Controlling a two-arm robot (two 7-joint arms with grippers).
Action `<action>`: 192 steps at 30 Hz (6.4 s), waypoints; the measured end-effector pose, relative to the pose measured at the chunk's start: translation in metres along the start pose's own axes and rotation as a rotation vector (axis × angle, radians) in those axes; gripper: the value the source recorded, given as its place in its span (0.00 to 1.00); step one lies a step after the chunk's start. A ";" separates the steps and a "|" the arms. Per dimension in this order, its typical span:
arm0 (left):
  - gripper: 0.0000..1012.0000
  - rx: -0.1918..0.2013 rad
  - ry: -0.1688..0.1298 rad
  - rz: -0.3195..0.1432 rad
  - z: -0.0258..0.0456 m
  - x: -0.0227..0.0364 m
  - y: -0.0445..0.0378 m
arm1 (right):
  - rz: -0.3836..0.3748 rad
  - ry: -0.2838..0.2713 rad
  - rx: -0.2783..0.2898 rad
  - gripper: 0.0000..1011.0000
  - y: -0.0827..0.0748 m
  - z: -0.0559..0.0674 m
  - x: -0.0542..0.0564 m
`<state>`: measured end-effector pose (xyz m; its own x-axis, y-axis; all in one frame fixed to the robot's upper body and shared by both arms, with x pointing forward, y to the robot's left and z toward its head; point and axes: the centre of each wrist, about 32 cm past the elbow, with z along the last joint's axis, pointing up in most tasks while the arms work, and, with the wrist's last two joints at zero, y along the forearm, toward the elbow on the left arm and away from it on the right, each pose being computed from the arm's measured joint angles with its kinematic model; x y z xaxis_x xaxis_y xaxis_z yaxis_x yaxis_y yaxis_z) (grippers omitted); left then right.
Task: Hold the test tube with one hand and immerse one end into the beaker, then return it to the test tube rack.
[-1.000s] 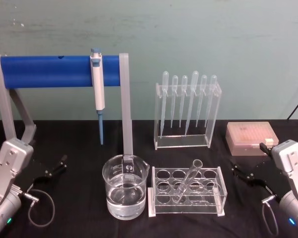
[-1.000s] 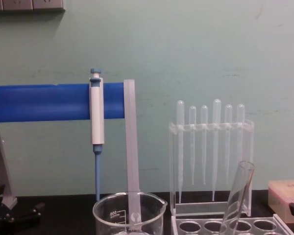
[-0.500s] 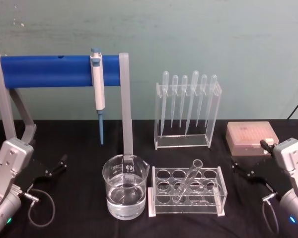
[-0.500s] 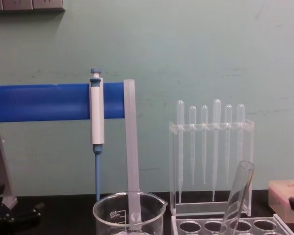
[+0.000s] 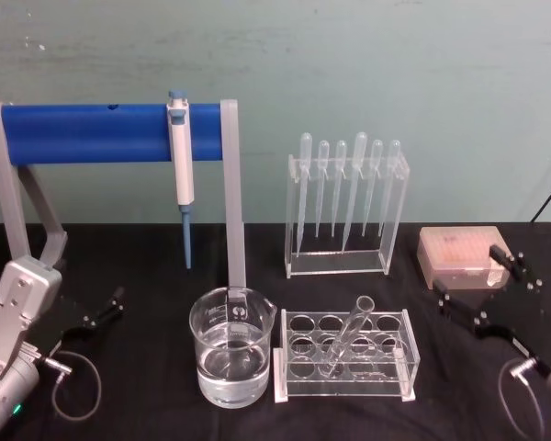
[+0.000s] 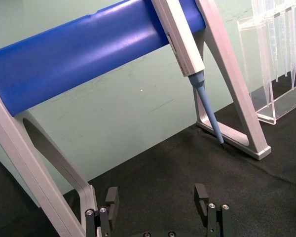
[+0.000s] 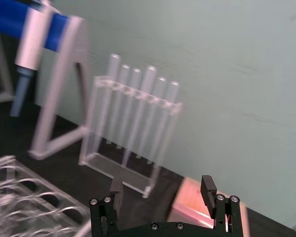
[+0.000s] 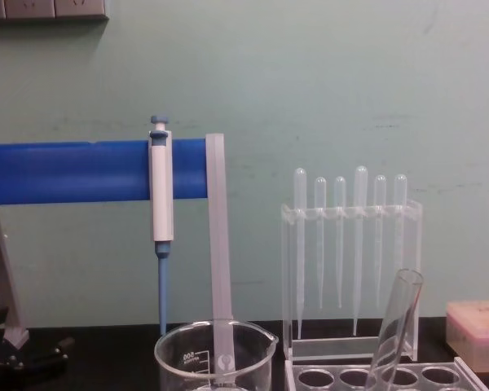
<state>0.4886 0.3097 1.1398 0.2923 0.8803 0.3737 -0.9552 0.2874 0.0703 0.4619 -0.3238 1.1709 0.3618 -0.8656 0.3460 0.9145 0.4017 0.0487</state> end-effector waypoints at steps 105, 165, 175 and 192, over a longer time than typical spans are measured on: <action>0.99 0.000 0.000 0.000 0.0000 0.0000 0.0000 | 0.662 0.174 0.168 0.25 0.067 -0.010 0.008; 0.99 0.000 0.000 0.000 0.0000 0.0000 0.0000 | 0.736 0.161 0.082 0.22 0.118 0.118 0.043; 0.99 0.000 0.000 0.000 0.0000 0.0000 0.0000 | 0.805 0.153 0.137 0.22 0.142 0.139 0.023; 0.99 0.000 0.000 0.000 0.0000 0.0000 0.0000 | 0.885 0.143 0.154 0.22 0.171 0.138 -0.011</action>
<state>0.4886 0.3097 1.1398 0.2922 0.8803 0.3737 -0.9553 0.2873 0.0702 0.5896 -0.2048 1.3045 0.9489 -0.2462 0.1973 0.2607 0.9641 -0.0509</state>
